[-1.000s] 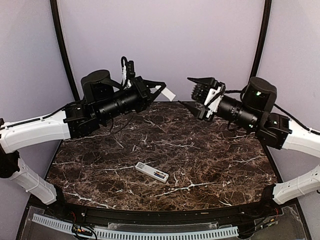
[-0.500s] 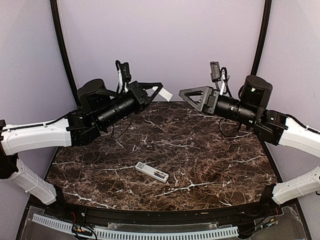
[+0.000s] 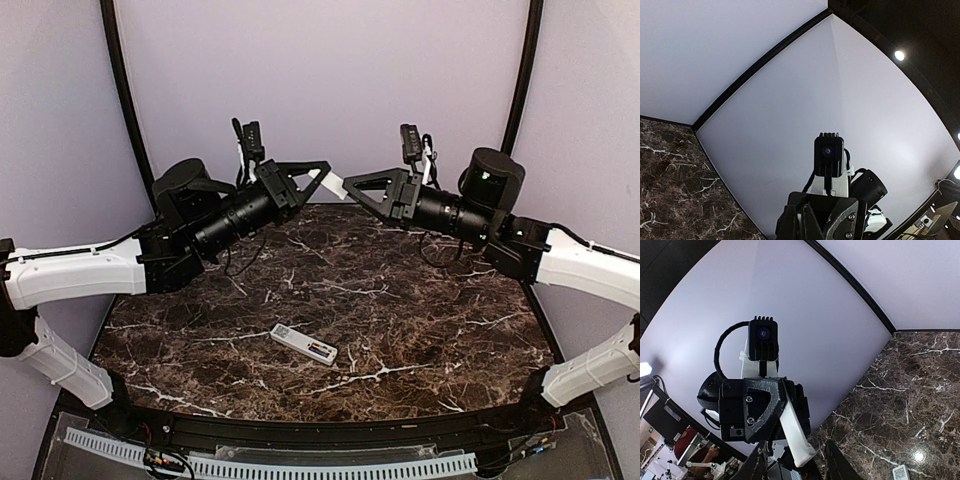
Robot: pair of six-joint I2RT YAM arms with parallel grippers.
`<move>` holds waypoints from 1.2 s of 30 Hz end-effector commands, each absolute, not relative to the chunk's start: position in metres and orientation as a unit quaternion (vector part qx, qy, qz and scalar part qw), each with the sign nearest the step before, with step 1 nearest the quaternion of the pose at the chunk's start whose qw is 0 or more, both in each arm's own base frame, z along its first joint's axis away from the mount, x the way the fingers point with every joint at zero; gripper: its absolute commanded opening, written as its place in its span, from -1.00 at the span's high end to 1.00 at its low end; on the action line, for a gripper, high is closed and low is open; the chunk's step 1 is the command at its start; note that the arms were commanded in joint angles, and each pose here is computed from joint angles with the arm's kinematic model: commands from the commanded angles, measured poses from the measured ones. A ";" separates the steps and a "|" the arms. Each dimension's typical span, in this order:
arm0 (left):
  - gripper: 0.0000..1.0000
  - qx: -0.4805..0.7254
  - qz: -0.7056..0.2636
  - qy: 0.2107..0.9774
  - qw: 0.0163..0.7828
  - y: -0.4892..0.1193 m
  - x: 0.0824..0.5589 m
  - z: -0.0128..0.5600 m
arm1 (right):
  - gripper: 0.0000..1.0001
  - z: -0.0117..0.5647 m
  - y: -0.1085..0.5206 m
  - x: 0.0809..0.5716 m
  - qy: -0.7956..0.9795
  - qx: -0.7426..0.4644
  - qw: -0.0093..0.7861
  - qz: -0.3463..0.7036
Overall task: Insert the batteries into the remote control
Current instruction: Pass from the left arm to the right
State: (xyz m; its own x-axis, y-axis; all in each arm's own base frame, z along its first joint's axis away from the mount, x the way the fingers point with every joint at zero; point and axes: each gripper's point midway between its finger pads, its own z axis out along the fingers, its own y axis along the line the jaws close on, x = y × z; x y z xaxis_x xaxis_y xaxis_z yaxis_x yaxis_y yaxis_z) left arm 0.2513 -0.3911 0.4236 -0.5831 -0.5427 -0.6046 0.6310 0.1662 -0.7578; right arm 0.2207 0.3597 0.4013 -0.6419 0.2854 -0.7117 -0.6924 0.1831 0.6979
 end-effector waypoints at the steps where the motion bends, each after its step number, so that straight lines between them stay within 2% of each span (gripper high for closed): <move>1: 1.00 0.046 -0.658 0.604 0.447 -0.394 0.246 0.424 | 0.36 0.422 0.363 0.219 0.627 -0.165 0.398 0.649; 5: 1.00 0.046 -0.659 0.604 0.446 -0.395 0.247 0.424 | 0.61 0.424 0.366 0.218 0.620 -0.170 0.392 0.658; 9: 1.00 0.045 -0.659 0.604 0.446 -0.395 0.246 0.423 | 0.75 0.425 0.366 0.217 0.617 -0.173 0.388 0.663; 16: 1.00 0.045 -0.658 0.601 0.451 -0.394 0.247 0.424 | 0.74 0.423 0.368 0.214 0.615 -0.173 0.374 0.672; 22: 1.00 0.042 -0.661 0.602 0.446 -0.394 0.247 0.422 | 0.87 0.428 0.368 0.211 0.608 -0.179 0.375 0.676; 31: 1.00 0.044 -0.664 0.600 0.444 -0.396 0.246 0.421 | 0.76 0.427 0.373 0.209 0.606 -0.189 0.361 0.684; 36: 1.00 0.043 -0.664 0.601 0.444 -0.395 0.246 0.420 | 0.93 0.429 0.372 0.208 0.605 -0.191 0.363 0.682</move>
